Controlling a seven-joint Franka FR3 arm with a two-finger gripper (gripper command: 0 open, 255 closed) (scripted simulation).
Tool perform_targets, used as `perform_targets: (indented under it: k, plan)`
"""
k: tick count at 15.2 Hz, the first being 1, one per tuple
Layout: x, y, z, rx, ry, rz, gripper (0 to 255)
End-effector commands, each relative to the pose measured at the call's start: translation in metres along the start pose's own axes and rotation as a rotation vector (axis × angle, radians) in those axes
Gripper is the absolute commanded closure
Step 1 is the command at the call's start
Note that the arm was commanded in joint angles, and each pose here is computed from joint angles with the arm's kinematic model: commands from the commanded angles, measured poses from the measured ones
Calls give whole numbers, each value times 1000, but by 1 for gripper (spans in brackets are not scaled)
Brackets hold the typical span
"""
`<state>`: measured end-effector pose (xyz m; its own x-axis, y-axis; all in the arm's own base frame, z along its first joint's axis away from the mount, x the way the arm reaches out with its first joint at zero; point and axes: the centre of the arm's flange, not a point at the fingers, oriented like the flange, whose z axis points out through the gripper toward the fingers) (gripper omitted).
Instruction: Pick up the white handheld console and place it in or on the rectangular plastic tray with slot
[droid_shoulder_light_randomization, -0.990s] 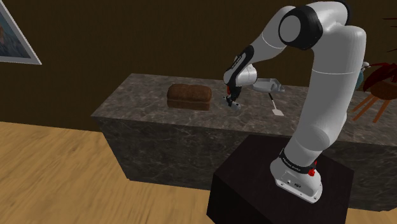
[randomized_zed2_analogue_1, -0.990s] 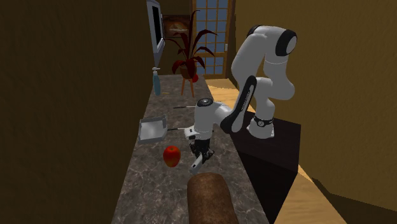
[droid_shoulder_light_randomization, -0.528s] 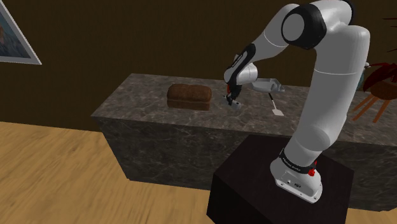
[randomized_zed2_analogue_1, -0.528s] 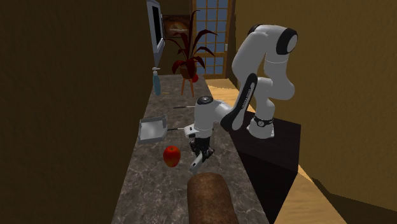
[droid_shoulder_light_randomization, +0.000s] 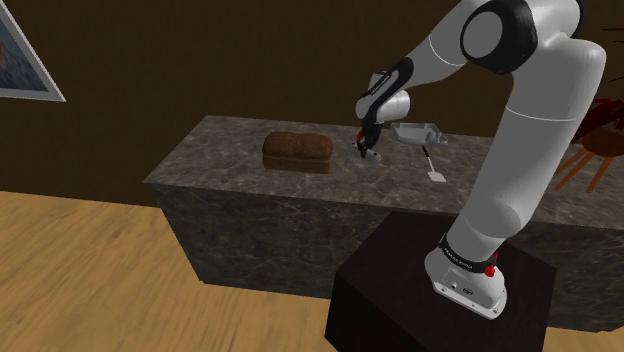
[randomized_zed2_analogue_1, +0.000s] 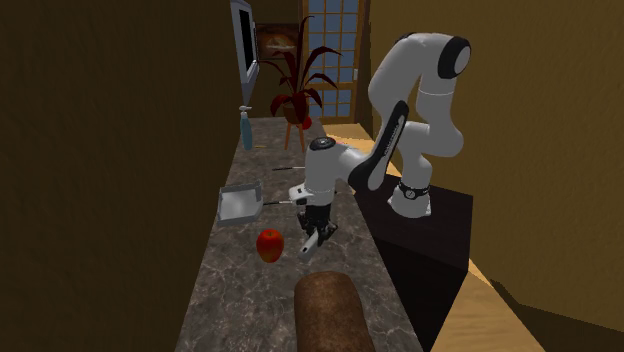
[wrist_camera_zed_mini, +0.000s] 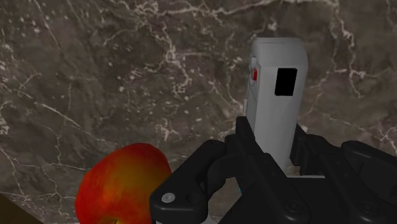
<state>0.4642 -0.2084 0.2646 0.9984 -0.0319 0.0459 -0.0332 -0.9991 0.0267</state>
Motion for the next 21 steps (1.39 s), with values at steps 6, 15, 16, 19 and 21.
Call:
perform_targets:
  k: [6, 15, 16, 19, 21]
  plan:
    - [1, 1, -38, 0, 0, 0, 255]
    - [3, 2, -85, 0, 0, 0, 255]
    - [4, 2, -91, 0, 0, 0, 255]
    - [4, 3, -106, 0, 0, 0, 255]
    - [5, 3, -117, 0, 0, 0, 255]
